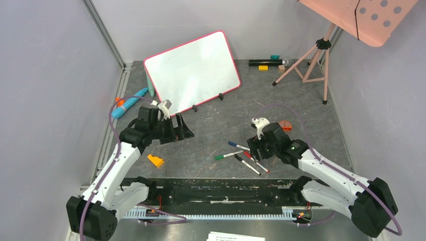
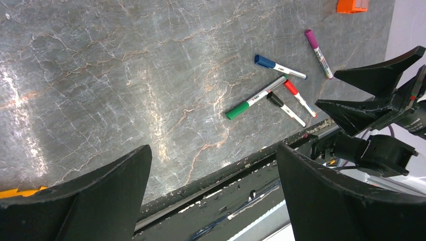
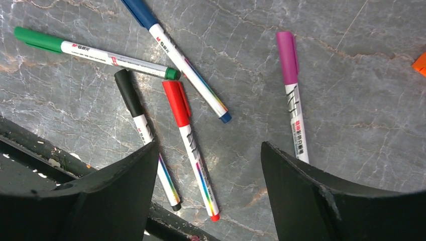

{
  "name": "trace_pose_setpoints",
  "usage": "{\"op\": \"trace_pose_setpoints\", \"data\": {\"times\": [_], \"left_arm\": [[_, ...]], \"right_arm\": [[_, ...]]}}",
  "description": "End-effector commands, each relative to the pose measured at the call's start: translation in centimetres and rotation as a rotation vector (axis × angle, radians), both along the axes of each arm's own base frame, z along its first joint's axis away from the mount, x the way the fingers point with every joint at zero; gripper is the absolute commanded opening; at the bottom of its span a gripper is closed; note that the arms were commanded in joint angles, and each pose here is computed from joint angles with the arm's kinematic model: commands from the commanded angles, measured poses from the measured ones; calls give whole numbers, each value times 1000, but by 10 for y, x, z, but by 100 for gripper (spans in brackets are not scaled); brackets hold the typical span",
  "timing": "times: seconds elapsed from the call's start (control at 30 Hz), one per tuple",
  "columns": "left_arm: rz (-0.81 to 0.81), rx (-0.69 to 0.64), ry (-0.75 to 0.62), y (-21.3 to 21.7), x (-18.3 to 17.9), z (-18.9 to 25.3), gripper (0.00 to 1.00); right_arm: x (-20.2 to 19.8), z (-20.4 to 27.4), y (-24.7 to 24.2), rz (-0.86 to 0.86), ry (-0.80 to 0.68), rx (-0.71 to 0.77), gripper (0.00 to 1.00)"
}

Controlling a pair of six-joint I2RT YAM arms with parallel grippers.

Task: Write a sentence on the whiteboard
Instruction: Open the whiteboard marker at the center of the board.

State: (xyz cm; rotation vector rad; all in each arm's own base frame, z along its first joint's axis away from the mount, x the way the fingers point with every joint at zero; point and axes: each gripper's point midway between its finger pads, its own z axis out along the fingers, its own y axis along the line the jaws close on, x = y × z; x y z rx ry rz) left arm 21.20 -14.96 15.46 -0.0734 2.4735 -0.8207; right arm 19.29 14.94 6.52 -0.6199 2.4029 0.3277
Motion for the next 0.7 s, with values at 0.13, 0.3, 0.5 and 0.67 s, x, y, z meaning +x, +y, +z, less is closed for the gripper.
{"op": "trace_pose_setpoints", "data": {"times": [0.13,0.3,0.5,0.67], "left_arm": [[0,10,-110,1,12,15,100],[0,8,-117,1,12,17,100],[-28,-26,-111,-5,10,17,100],[-38,-31,-108,-7,9,17,100]], "right_arm": [[-13,-8,7,-53,-31,-13,71],[-20,-4,24,-1,-46,14,69],[-28,-11,43,62,-33,-31,62],[-34,-13,57,95,-45,-76,57]]}}
